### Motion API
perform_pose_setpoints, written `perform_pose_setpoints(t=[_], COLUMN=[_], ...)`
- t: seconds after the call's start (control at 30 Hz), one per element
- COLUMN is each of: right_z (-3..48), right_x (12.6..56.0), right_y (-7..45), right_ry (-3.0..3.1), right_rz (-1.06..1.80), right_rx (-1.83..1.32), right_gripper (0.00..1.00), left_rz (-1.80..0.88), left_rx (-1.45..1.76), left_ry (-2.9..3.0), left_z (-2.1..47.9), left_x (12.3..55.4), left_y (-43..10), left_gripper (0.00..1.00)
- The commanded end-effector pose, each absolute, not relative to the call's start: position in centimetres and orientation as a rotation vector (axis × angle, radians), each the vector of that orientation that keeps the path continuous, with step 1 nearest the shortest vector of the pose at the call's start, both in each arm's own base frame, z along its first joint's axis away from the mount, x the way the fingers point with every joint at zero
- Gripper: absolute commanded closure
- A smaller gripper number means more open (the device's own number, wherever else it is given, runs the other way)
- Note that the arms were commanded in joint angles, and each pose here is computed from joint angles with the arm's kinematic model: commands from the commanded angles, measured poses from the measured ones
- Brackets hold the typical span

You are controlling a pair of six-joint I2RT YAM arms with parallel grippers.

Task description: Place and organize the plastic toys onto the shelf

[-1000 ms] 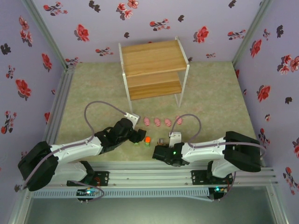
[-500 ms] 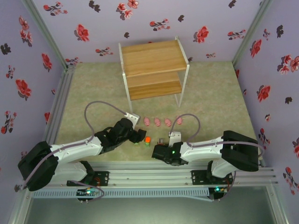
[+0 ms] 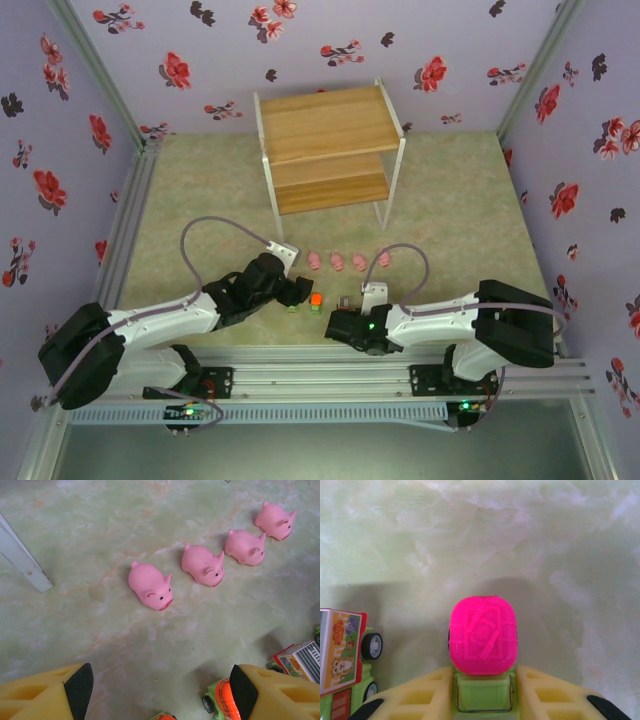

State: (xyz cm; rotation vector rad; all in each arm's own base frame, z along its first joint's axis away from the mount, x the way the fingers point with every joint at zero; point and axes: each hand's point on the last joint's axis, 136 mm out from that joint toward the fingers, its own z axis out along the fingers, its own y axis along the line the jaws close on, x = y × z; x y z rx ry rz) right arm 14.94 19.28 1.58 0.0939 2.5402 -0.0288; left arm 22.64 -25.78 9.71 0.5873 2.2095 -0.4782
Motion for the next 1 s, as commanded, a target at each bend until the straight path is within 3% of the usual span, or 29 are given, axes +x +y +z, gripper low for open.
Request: perform_pose_setpoints(t=[0.0,0.97], right_z=[2.7,13.6], right_x=[15.3,19.6], right_y=[18.5,18.4], right_ry=[2.509,2.387], right_rz=[-0.053,-0.048], right_rx=[0.110,-0.002], right_gripper=[0.70,0.75], left_rz=[-0.505,-0.539], left_rx=[0.605,0.628], left_ry=[2.167,2.162], left_z=[11.3,11.3], left_x=[22.9,22.6], left_y=[-26.8,-27.4], left_gripper=[0.24,0.24])
